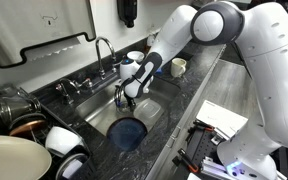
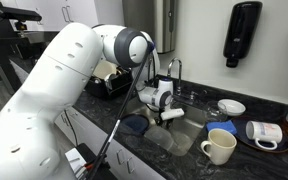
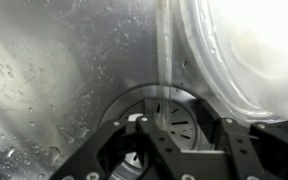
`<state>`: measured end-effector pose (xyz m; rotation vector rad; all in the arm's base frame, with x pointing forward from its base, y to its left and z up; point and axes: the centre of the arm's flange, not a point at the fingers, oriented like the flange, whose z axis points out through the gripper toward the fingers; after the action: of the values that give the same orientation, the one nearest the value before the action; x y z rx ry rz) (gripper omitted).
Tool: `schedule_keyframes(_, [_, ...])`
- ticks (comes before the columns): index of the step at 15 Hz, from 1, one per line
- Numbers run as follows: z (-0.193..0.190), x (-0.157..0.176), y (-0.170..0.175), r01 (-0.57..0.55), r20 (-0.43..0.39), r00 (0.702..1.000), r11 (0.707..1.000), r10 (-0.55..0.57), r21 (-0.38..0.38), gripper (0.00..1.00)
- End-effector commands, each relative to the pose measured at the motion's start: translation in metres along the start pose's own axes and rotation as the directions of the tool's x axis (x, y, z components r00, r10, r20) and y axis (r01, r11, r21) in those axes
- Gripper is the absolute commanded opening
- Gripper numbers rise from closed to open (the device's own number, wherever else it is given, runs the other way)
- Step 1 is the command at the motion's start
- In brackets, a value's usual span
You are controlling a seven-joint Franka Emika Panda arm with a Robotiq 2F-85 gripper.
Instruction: Pick up the straw from the sink and put in the kitchen utensil holder
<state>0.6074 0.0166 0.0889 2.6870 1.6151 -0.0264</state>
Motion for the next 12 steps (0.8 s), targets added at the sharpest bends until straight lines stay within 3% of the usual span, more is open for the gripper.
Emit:
schedule_keyframes(1, [0.0022, -0.0125, -0.0112, -0.007, 0.047, 0.999, 1.0, 0.007, 0.009, 0.46])
schedule_keyframes(2, [0.0028, -0.0143, -0.0112, -0.009, 0.052, 0.999, 1.0, 0.009, 0.006, 0.35])
schedule_keyframes(4, [0.0013, -0.0152, -0.0123, -0.024, 0.05, 0.998, 1.0, 0.024, 0.002, 0.29])
schedule_keyframes(8, [-0.0005, -0.0185, -0.0161, -0.037, 0.049, 0.998, 0.999, 0.037, 0.006, 0.01])
schedule_keyframes(12, [-0.0021, -0.02, -0.0165, -0.044, 0.05, 0.998, 0.999, 0.044, 0.0, 0.03])
